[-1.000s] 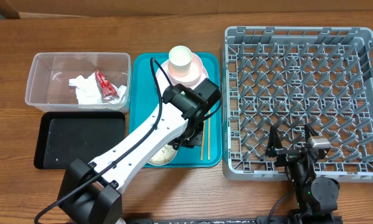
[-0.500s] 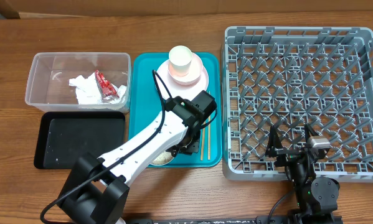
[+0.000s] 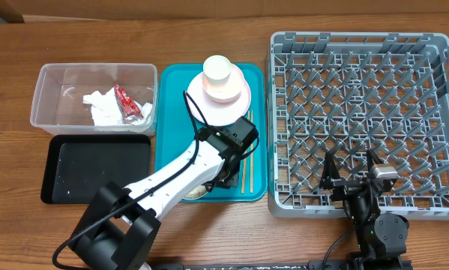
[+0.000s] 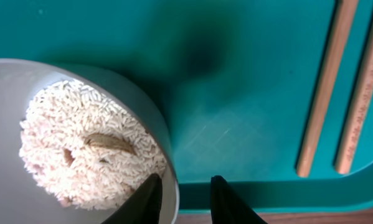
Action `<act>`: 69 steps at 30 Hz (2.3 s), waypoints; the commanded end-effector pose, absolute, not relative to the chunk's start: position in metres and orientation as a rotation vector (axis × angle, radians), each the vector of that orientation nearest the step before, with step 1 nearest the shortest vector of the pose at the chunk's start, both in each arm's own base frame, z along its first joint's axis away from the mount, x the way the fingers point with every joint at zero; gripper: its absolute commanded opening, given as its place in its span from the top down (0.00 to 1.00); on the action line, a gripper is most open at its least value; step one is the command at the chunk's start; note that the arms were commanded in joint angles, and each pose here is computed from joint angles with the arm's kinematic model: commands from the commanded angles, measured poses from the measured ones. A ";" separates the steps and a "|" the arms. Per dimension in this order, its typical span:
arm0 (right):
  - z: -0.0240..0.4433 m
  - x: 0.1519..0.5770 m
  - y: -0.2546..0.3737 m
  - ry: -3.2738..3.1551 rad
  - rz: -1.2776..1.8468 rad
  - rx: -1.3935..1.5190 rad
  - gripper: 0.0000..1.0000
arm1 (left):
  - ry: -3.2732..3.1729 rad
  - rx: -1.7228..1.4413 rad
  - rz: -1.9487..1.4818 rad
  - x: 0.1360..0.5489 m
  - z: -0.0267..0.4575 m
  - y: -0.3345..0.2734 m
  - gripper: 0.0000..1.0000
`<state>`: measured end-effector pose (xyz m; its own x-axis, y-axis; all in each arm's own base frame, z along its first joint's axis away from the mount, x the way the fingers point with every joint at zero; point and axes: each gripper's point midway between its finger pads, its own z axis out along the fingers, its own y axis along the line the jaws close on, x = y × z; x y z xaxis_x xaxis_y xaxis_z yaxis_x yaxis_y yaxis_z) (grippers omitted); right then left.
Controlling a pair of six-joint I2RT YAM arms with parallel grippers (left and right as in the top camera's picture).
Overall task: Sort waste into correct bins and load items into the dishwasher
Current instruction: 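Grasp the rim of the white rice bowl with the left gripper, then lift the rice bowl and carry it over the black tray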
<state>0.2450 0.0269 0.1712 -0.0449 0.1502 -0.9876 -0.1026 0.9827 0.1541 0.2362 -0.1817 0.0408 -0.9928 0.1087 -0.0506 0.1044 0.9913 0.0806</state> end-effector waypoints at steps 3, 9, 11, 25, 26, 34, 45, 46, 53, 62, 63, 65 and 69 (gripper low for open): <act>0.170 0.245 0.027 1.595 0.203 0.033 0.00 | 3.070 0.161 0.149 0.233 0.030 -0.176 0.72; 0.170 0.245 0.027 1.595 0.203 0.033 0.00 | 3.065 0.161 0.143 0.232 0.025 -0.175 0.73; 0.170 0.245 0.027 1.595 0.203 0.033 0.00 | 3.062 0.160 0.139 0.233 0.025 -0.176 0.74; 0.170 0.245 0.027 1.595 0.203 0.033 0.00 | 3.048 0.158 0.153 0.235 0.024 -0.174 0.84; 0.170 0.245 0.027 1.595 0.203 0.033 0.00 | 3.048 0.158 0.153 0.235 0.024 -0.174 0.84; 0.170 0.245 0.027 1.595 0.203 0.033 0.00 | 3.049 0.158 0.152 0.235 0.024 -0.174 0.96; 0.170 0.245 0.027 1.595 0.203 0.033 0.00 | 3.071 0.166 0.181 0.230 0.027 -0.170 0.96; 0.170 0.245 0.027 1.595 0.203 0.033 0.00 | 3.073 0.164 0.184 0.231 0.029 -0.169 0.96; 0.170 0.245 0.027 1.595 0.203 0.033 0.00 | 3.071 0.138 0.179 0.242 0.057 -0.173 0.97; 0.170 0.245 0.027 1.595 0.203 0.033 0.00 | 3.117 0.149 -0.057 0.256 0.088 -0.189 0.96; 0.170 0.245 0.027 1.595 0.203 0.033 0.00 | 3.121 0.153 -0.094 0.258 0.091 -0.189 0.96; 0.170 0.245 0.027 1.595 0.203 0.033 0.00 | 3.130 0.116 -0.122 0.263 0.100 -0.180 0.96; 0.170 0.245 0.027 1.595 0.203 0.033 0.00 | 3.141 0.074 -0.139 0.266 0.116 -0.162 0.96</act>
<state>0.2450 0.0268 0.1712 -0.0449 0.1502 -0.9876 -0.1022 0.9828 0.1541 0.2570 -0.1655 0.0901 -0.9988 0.0320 0.0383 0.0313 0.9993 -0.0187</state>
